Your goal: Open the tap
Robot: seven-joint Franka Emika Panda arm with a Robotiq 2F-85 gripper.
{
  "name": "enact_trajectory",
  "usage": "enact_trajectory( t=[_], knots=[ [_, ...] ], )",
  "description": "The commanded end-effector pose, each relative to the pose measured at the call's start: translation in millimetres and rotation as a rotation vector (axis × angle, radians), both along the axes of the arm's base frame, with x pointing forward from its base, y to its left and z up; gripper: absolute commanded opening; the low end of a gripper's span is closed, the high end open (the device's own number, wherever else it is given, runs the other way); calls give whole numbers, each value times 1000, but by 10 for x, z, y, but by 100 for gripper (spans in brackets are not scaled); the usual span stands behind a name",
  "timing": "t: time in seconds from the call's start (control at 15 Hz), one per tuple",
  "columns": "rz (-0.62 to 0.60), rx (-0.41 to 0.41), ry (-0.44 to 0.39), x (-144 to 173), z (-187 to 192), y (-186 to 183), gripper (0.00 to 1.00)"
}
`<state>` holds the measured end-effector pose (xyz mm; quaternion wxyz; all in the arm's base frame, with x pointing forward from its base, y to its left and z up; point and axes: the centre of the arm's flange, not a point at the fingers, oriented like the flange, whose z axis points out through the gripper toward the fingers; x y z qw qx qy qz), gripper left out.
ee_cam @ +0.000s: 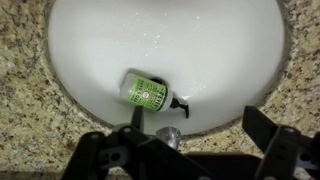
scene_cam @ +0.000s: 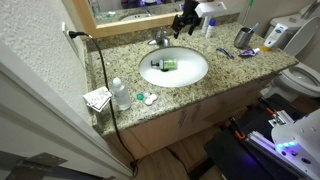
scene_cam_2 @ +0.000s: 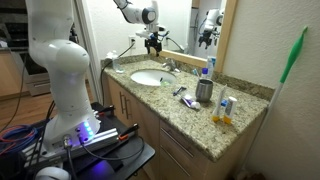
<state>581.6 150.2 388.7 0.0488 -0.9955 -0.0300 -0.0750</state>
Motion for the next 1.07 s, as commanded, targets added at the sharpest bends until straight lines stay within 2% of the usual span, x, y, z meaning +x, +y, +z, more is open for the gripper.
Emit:
enact_trajectory(
  t=[0.0, 0.27, 0.33, 0.53, 0.67, 1.0],
  knots=[
    [-62, 26, -68, 609, -287, 106, 100],
    [-167, 19, -156, 1144, -382, 118, 100],
    [-119, 30, -128, 758, -354, 49, 100],
    [-155, 27, -146, 981, -418, 42, 100],
    [-166, 11, -123, 1027, -520, 22, 100],
    [-203, 31, -170, 1135, -675, -13, 100]
  ],
)
